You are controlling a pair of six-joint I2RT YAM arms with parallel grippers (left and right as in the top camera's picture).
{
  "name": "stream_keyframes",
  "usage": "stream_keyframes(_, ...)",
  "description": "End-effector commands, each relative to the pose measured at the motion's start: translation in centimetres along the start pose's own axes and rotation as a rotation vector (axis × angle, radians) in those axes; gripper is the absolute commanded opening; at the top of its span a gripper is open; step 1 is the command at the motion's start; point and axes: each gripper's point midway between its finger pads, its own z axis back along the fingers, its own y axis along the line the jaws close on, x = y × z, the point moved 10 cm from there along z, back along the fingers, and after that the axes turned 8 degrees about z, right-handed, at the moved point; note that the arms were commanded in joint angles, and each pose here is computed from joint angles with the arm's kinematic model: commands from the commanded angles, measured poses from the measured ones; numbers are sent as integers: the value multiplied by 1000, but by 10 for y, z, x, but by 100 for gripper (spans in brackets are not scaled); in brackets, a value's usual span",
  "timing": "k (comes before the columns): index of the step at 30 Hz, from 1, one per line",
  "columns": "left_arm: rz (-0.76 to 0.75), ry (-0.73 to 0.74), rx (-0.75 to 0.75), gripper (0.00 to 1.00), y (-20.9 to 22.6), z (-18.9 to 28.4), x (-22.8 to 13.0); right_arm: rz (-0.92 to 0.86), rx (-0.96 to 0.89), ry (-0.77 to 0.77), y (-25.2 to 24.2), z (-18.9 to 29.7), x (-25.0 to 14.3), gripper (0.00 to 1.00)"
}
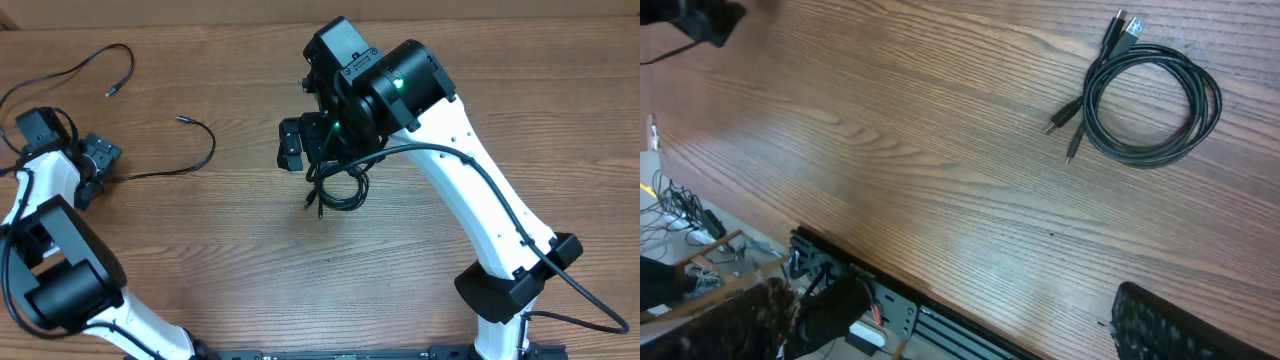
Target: Untangle cables
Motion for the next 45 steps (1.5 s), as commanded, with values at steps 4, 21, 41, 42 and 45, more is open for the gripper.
stream_keyframes(4, -24, 50, 60, 44, 9, -34, -12, 4, 14, -13, 3, 6, -2, 100)
stream_keyframes(21, 207, 157, -580, 4, -60, 37, 70, 4, 22, -11, 3, 6, -2, 100)
stream_keyframes(41, -249, 156, -508, 99, -69, 24, 54, 6, 29, -8, 4, 6, -3, 100)
stream_keyframes(42, -245, 165, -504, 99, -67, 25, 54, 6, 29, -8, 4, 6, -3, 100)
stream_keyframes(45, -230, 202, -464, 74, -61, 24, 49, 9, 29, -8, 4, 6, -3, 100)
